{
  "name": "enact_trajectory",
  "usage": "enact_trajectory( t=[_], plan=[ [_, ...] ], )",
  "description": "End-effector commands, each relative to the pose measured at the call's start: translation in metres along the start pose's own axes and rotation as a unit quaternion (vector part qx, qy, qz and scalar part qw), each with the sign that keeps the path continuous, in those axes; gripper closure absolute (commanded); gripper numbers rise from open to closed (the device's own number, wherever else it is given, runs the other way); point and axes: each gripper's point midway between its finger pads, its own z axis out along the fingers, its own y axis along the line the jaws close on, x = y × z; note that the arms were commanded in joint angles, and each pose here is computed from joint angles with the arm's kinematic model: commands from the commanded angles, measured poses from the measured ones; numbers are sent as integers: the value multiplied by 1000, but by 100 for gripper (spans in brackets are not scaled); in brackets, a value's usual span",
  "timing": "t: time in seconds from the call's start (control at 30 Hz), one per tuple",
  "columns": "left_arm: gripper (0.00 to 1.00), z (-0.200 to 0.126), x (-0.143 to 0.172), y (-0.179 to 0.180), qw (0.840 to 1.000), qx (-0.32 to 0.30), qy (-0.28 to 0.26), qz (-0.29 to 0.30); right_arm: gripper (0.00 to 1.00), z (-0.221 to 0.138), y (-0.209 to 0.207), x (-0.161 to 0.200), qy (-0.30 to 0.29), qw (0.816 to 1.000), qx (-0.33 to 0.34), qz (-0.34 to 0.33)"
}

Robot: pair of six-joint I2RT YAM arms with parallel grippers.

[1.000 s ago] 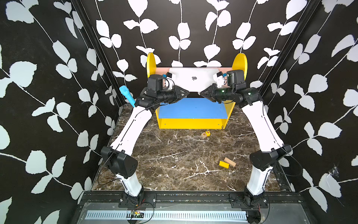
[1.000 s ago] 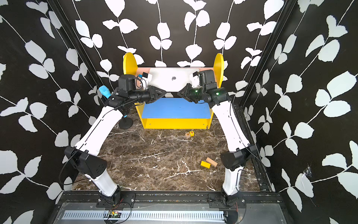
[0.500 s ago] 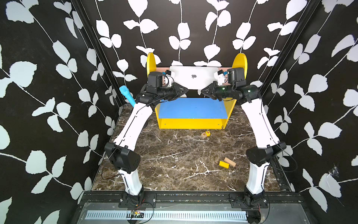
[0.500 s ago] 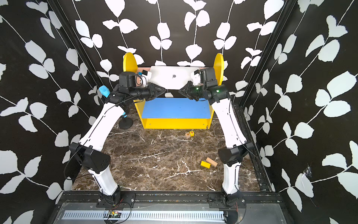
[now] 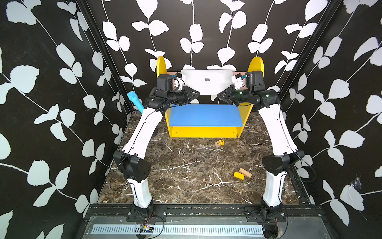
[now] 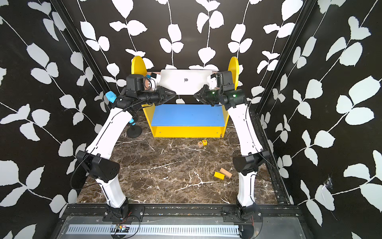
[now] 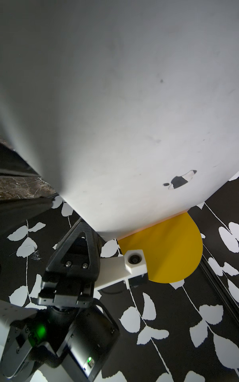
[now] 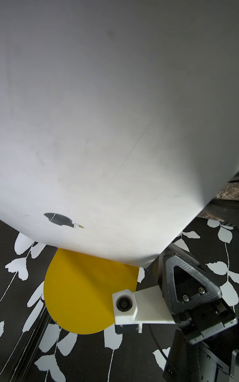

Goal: Close the laptop lid and set it aside
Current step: Place the laptop on the shelf.

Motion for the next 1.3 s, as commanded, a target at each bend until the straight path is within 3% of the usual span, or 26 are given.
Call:
enact_trajectory(
  t=[0.0, 1.27],
  plan=[
    [79, -11, -15, -12, 1000, 9, -23, 20, 82, -2, 4, -17, -26, 1000, -12, -11],
    [79, -16, -28, -9, 999, 13, -34, 12, 82, -18, -2, -28, -38, 999, -15, -1]
  ],
)
